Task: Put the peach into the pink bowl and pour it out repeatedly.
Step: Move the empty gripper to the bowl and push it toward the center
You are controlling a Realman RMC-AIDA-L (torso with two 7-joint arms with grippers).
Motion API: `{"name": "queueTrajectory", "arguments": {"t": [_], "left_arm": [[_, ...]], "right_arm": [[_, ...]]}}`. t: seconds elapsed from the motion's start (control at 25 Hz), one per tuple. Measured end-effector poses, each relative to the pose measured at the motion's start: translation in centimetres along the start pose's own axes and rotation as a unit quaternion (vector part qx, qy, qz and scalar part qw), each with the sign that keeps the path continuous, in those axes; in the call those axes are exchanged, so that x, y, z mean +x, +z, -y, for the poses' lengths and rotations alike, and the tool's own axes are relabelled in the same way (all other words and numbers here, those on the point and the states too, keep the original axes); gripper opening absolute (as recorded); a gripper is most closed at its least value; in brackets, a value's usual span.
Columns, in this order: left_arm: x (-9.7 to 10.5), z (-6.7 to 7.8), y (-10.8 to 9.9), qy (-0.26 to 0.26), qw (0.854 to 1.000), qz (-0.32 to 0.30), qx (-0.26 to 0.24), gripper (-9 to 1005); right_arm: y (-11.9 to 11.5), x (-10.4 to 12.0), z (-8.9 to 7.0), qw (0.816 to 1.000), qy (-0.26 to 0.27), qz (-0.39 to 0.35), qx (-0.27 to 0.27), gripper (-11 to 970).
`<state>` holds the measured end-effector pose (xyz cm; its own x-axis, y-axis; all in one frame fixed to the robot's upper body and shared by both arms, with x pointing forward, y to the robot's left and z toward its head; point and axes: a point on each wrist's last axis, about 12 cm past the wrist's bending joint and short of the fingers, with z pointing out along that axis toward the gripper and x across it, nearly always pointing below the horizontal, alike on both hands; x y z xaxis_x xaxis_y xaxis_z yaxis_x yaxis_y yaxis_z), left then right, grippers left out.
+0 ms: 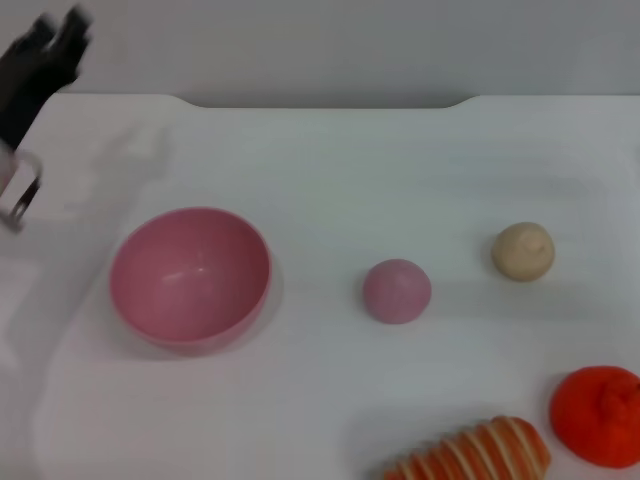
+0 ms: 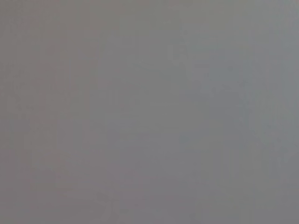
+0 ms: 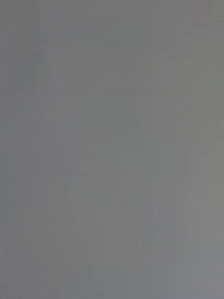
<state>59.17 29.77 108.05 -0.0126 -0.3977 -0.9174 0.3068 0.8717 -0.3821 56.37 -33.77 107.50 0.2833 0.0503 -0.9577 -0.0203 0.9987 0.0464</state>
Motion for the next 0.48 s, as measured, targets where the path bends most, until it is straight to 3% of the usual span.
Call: {"name": "queueTrajectory", "arguments": {"t": [0.24, 0.48], "left_arm": [[-4.1, 2.7, 4.8, -0.037, 0.989, -0.062, 0.132, 481], [-8.2, 5.0, 7.3, -0.021, 0.96, -0.173, 0.221, 479]], "right_arm": [[-0.1, 0.1, 0.0, 1.0, 0.001, -0.002, -0.001, 546], [-0.4, 0.2, 0.2, 1.0, 0.0, -0.005, 0.002, 546]]}}
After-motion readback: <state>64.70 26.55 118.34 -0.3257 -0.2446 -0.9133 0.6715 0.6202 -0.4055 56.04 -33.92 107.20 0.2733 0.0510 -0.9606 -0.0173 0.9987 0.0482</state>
